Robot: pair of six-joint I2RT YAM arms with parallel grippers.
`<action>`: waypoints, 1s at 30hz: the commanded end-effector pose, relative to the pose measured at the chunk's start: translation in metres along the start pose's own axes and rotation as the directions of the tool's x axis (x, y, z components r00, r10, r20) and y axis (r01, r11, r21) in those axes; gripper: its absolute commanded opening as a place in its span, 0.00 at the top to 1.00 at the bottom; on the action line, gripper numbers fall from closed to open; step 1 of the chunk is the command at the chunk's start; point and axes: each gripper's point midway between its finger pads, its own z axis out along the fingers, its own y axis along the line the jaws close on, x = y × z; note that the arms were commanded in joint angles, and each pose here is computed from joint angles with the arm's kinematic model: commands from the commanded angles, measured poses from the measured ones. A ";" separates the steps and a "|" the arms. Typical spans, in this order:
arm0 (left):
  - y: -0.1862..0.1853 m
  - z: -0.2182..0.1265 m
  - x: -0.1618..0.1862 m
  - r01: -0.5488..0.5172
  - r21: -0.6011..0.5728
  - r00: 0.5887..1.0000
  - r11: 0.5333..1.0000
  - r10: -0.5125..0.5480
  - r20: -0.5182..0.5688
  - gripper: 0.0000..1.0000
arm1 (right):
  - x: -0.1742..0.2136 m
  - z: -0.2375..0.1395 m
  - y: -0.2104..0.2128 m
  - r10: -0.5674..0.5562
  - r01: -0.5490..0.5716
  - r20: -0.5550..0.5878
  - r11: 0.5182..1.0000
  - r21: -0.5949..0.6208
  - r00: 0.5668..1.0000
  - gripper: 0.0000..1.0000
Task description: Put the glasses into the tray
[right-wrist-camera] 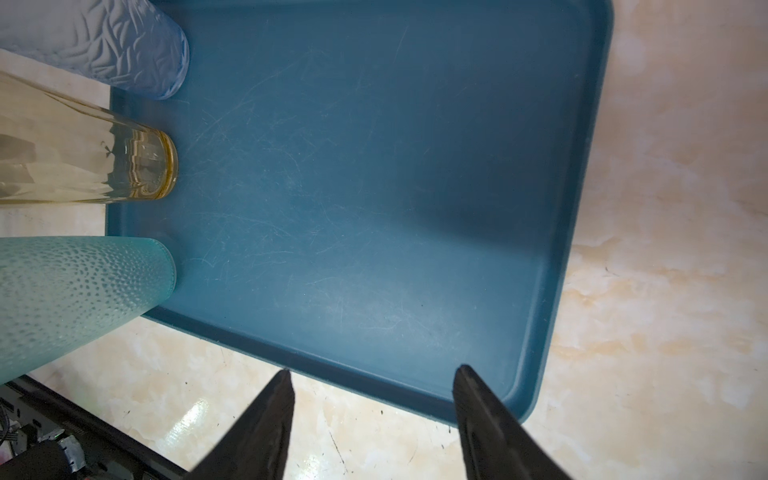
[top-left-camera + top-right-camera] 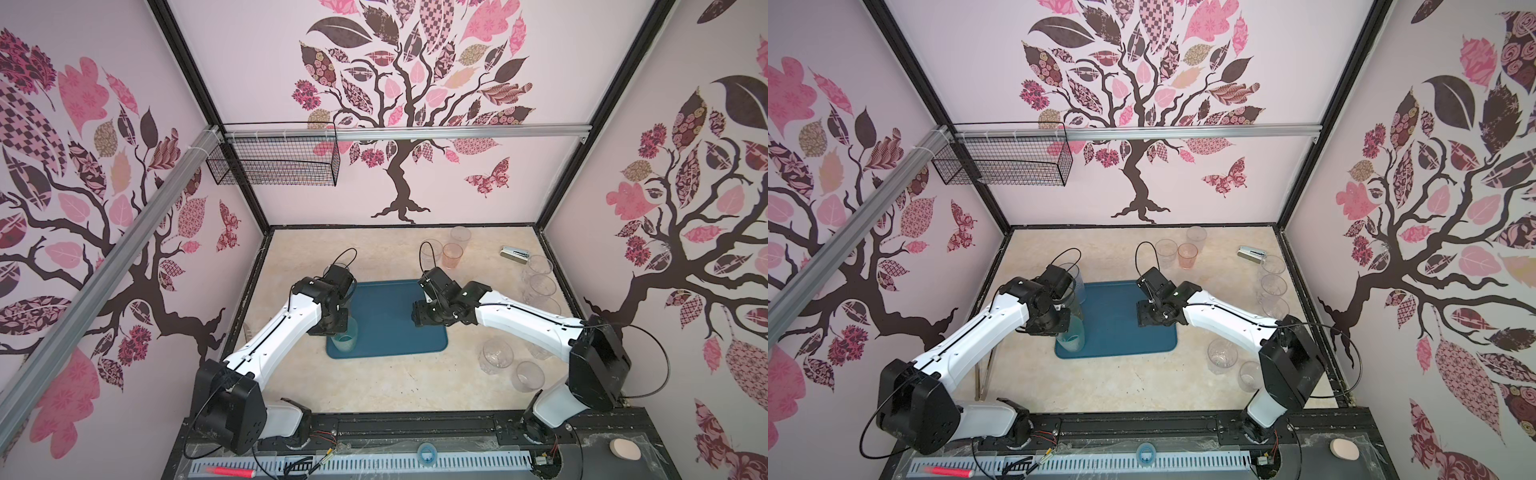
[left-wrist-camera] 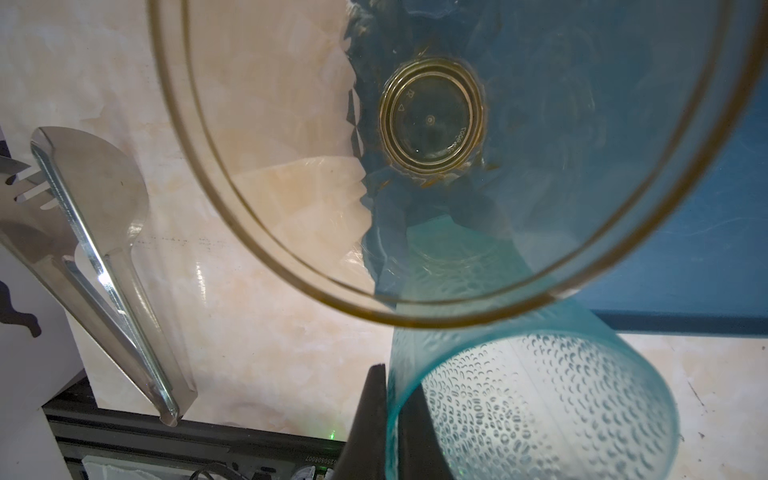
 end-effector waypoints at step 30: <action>0.006 -0.004 -0.018 -0.070 0.014 0.997 0.997 0.069 0.027 0.97 | -0.016 -0.014 0.009 0.016 -0.016 0.031 1.000 -0.021 0.999 0.35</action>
